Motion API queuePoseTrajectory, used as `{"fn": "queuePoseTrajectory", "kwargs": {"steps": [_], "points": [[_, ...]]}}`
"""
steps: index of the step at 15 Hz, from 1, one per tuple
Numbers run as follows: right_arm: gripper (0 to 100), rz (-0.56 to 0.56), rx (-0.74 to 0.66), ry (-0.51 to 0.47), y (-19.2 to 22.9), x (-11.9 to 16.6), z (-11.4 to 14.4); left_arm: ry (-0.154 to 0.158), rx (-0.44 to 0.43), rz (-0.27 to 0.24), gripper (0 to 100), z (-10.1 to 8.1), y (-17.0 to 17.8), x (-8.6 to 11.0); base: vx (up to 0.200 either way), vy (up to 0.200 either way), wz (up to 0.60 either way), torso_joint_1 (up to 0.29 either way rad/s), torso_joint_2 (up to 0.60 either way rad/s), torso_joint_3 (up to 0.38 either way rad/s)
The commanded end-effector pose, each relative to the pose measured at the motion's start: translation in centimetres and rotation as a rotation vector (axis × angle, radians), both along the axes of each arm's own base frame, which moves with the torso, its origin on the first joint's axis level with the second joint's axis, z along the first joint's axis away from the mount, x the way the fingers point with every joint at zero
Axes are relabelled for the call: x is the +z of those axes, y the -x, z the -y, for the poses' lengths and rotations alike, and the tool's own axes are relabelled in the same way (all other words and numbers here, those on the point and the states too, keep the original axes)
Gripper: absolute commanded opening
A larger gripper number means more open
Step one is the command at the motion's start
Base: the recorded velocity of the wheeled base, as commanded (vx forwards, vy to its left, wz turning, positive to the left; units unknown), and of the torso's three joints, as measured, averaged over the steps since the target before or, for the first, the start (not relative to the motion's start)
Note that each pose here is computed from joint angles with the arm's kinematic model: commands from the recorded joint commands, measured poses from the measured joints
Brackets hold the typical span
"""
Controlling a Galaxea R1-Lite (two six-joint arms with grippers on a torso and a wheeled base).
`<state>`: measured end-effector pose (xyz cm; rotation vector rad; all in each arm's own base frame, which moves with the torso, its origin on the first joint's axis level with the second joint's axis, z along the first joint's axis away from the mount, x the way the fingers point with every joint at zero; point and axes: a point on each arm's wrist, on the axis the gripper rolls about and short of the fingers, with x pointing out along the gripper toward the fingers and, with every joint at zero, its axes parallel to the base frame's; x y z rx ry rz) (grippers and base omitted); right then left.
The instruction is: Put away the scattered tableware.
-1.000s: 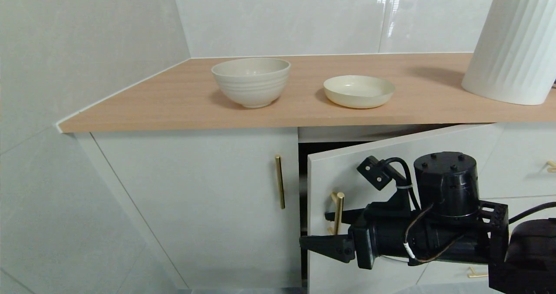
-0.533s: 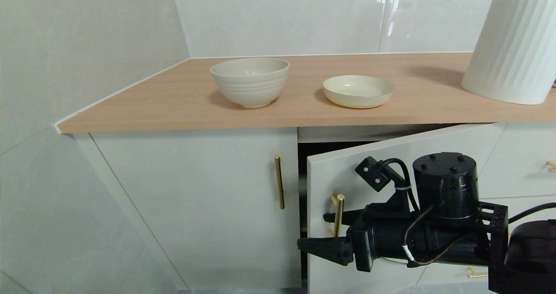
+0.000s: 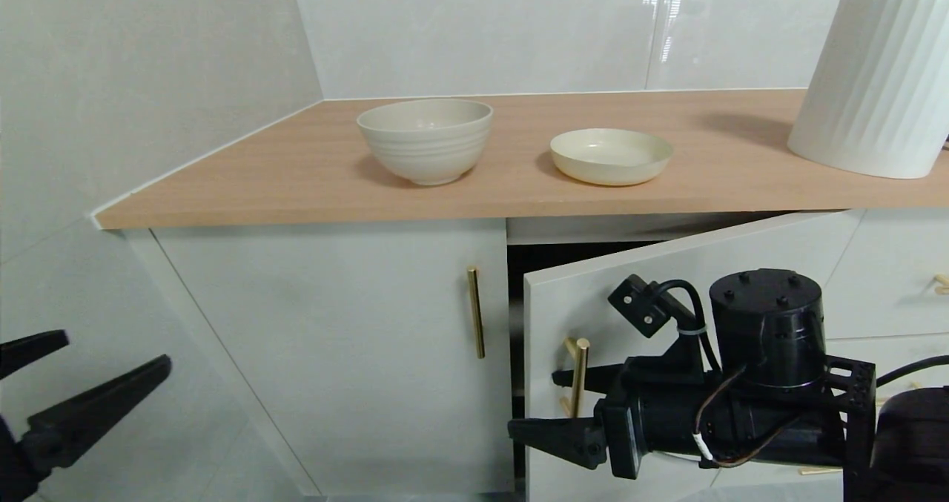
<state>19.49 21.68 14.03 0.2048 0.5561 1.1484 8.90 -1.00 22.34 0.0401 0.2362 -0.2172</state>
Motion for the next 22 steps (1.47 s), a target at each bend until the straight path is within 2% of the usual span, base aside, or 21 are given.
{"fn": "queuePoseTrajectory", "kwargs": {"steps": [1,2,3,4,5,6,9,10,12,14,16,17,19,20,21,22], "points": [[100,-0.009,0.012,0.006,0.3,-0.1,0.0,-0.017,-0.127,-0.171,100,2.2,-4.6,-1.4,0.000,0.000,0.00,0.000,0.00,0.000],[100,-0.005,0.012,0.002,0.6,0.1,0.3,-0.021,-0.186,-0.196,100,3.2,-5.3,-1.8,0.000,0.000,0.00,0.000,0.00,0.000],[100,-0.008,0.012,0.004,0.7,0.0,0.4,-0.019,-0.200,-0.204,100,3.5,-5.5,-2.0,0.000,0.000,0.00,0.000,0.00,0.000],[100,-0.001,0.012,-0.002,1.2,-0.2,0.9,-0.002,-0.249,-0.228,100,4.9,-6.4,-2.4,0.000,0.000,0.00,0.000,0.00,0.000],[100,0.004,0.012,-0.008,1.4,-0.4,1.1,0.004,-0.261,-0.231,100,5.4,-6.8,-2.5,0.000,0.000,0.00,0.000,0.00,0.000],[100,0.011,0.012,-0.015,1.5,-0.6,1.3,0.004,-0.266,-0.235,0,5.7,-7.4,-2.7,0.000,0.000,0.00,0.000,0.00,0.000],[100,0.027,0.011,-0.034,1.7,-0.7,1.5,0.008,-0.284,-0.228,0,6.5,-8.5,-3.0,0.000,0.000,0.00,0.000,0.00,0.000],[100,0.031,0.011,-0.038,1.8,-0.7,1.6,0.021,-0.339,-0.267,0,8.2,-8.9,-3.7,0.000,0.000,0.00,0.000,0.00,0.000],[100,0.037,0.009,-0.046,2.0,-0.4,1.9,0.063,-0.403,-0.317,0,10.5,-9.0,-4.3,0.000,0.000,0.00,0.000,0.00,0.000],[100,0.041,0.009,-0.052,2.1,-0.2,2.0,0.065,-0.415,-0.342,0,12.1,-10.7,-5.1,0.000,0.000,0.00,0.000,0.00,0.000],[100,0.043,0.009,-0.052,2.2,-0.2,2.0,0.065,-0.415,-0.342,0,13.2,-12.5,-6.3,0.000,0.000,0.00,0.000,0.00,0.000],[100,0.046,0.008,-0.055,2.3,0.0,2.2,0.065,-0.429,-0.332,0,14.4,-13.7,-7.4,0.000,0.000,0.00,0.000,0.00,0.000],[100,0.044,0.007,-0.053,2.3,-0.1,2.3,0.089,-0.456,-0.283,0,15.9,-15.0,-8.5,0.000,0.000,0.00,0.000,0.00,0.000],[100,0.042,0.007,-0.049,2.4,-0.2,2.3,0.095,-0.475,-0.277,0,16.7,-15.2,-9.1,0.000,0.000,0.00,0.000,0.00,0.000],[100,0.044,0.006,-0.048,2.4,-0.2,2.3,0.113,-0.497,-0.291,0,17.8,-14.9,-9.5,0.000,0.000,0.00,0.000,0.00,0.000],[100,0.047,0.006,-0.051,2.4,-0.1,2.4,0.145,-0.510,-0.287,0,18.4,-14.6,-9.3,0.000,0.000,0.00,0.000,0.00,0.000]]}}
